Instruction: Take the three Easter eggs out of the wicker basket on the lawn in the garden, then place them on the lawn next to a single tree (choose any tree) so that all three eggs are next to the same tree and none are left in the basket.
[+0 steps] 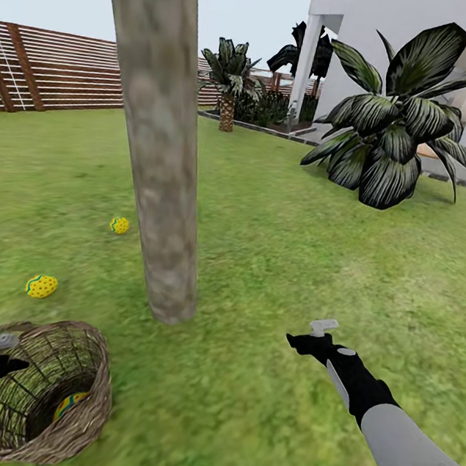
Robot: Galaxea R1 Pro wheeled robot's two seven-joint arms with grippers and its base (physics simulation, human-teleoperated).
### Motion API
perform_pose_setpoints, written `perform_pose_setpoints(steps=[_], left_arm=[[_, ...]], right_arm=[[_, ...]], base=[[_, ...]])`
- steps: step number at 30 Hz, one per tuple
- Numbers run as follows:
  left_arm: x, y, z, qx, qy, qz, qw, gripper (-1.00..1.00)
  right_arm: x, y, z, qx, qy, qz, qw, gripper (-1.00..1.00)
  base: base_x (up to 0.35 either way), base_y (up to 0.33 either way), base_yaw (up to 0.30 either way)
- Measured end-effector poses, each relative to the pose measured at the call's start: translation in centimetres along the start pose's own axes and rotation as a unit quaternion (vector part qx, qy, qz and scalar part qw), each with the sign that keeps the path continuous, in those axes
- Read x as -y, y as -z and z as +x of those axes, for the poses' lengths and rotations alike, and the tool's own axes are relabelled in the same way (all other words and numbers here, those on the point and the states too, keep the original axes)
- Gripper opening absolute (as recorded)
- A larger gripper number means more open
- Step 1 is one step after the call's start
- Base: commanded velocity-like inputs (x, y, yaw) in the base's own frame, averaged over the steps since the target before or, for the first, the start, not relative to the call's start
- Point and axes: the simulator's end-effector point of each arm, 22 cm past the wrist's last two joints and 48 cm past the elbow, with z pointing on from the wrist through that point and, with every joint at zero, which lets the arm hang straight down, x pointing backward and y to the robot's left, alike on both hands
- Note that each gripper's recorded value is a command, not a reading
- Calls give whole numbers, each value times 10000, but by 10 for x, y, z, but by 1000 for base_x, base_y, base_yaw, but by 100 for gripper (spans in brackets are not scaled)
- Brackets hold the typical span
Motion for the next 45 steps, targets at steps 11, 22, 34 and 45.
perform_pose_setpoints(steps=[11,22,34,45], left_arm=[[3,-23,17,-30,9,58,10000,100],[11,-48,36,-67,9,149,9999,100],[9,-71,53,-75,10,165,9998,100],[8,-92,70,-85,13,186,9998,100]], right_arm=[[0,-10,-3,497,112,6,9987,100],[1,-21,13,612,140,24,9980,100],[-3,-34,36,622,143,15,9980,100],[-6,-45,56,635,151,5,9979,100]], base=[[0,0,0],[0,0,0],[0,0,0],[0,0,0]])
